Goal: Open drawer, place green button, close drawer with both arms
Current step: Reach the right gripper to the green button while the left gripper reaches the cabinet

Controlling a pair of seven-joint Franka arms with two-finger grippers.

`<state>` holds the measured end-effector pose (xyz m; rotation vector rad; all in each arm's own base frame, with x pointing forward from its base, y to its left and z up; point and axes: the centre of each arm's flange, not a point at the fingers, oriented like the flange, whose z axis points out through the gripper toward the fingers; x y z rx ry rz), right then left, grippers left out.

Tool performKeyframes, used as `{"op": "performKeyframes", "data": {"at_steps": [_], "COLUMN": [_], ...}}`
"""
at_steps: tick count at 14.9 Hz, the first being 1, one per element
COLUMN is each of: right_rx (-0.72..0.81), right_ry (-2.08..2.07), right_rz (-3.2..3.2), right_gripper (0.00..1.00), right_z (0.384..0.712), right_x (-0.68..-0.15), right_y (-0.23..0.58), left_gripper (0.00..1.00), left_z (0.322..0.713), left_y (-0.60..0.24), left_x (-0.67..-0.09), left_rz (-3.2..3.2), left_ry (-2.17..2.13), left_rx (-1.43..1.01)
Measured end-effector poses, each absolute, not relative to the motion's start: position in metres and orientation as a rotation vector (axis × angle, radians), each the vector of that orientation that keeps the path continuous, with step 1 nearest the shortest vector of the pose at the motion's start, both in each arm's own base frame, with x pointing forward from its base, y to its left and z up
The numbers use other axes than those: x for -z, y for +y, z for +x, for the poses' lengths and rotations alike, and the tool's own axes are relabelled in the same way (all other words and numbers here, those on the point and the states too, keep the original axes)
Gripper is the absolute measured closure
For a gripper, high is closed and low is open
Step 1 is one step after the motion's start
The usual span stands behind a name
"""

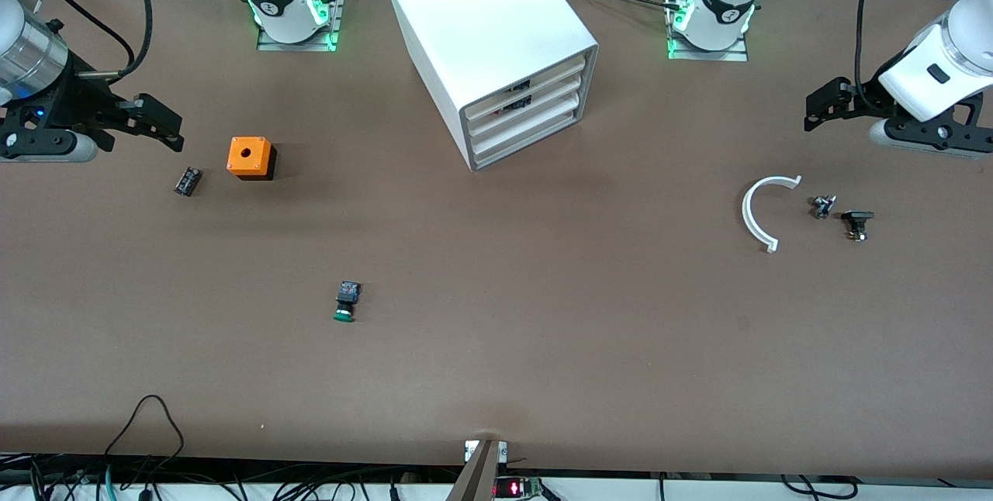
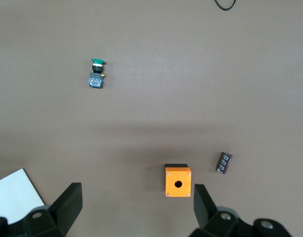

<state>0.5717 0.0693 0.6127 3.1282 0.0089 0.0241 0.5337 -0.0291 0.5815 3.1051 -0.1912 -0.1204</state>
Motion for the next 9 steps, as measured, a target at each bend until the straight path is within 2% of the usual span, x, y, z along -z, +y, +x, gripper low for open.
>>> {"op": "performKeyframes", "data": {"at_steps": [6, 9], "right_rx": [-0.017, 0.047], "right_ry": [0.011, 0.025], "right_rz": [3.134, 3.131], "right_gripper": [0.00, 0.00], "right_z": [0.572, 0.576], "right_x": [-0.611, -0.590], "right_y": [0.070, 0.076], "left_gripper": [0.00, 0.00], "left_z": [0.534, 0.534], "left_y": [-0.029, -0.029], "left_x": [-0.582, -0.582], "left_rz": [3.105, 3.105], "left_ry": [-0.191, -0.191], "left_rx": [0.121, 0.121]}}
